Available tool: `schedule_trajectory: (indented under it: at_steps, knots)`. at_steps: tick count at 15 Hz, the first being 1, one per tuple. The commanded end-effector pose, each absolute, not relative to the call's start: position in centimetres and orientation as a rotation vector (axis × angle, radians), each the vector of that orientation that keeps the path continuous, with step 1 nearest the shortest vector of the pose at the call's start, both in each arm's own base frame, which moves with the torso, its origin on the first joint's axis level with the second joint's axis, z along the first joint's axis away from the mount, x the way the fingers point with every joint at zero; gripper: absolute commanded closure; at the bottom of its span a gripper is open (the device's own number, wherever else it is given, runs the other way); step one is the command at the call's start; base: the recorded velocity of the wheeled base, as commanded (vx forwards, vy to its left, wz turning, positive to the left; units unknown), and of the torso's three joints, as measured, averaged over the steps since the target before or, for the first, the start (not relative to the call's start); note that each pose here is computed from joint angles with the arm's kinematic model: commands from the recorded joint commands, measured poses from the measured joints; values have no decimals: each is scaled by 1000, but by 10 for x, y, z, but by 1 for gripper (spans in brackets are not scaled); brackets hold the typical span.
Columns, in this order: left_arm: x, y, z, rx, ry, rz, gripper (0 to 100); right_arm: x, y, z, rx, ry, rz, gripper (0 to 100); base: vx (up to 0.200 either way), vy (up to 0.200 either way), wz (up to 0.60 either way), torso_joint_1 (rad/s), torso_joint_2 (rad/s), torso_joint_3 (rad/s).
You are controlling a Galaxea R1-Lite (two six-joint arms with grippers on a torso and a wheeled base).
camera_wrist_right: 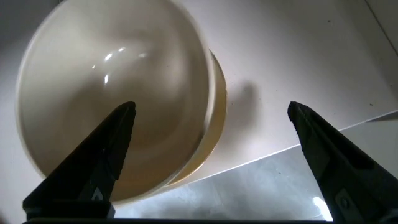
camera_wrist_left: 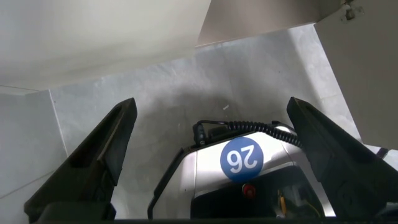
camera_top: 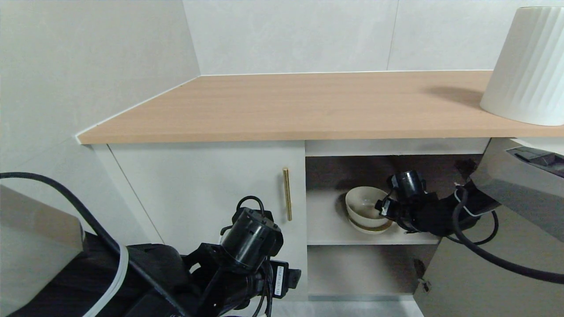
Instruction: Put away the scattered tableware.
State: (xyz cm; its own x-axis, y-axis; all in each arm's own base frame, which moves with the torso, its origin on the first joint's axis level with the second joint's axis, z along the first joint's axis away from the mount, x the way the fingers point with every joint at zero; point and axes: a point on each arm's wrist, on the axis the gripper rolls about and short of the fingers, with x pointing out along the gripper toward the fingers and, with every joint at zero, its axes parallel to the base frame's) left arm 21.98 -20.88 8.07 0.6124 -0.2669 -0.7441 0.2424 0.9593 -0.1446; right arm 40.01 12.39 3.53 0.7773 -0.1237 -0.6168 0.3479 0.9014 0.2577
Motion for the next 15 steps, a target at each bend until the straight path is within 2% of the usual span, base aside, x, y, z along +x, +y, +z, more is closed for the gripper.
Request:
schedule_trajectory:
  at_steps: [1,5,8,10,12,15]
  knots:
    - [220,-209,82,-33,859,-295,0,399,125,38,374,629,-256,0,0,0,0,0,0,0]
    - [217,-202,101,-63,806,-300,0,374,135,49,346,650,-205,0,0,0,0,0,0,0]
    - [208,-178,140,-94,709,-305,0,334,154,79,286,645,-73,0,0,0,0,0,0,0]
    - [192,-159,155,-71,690,-307,0,297,156,92,210,695,95,0,0,0,0,0,0,0]
    - [173,-143,161,-49,675,-319,0,276,152,112,185,686,208,0,0,0,0,0,0,0]
    - [155,-126,166,-40,638,-334,0,241,134,152,171,694,260,0,0,0,0,0,0,0]
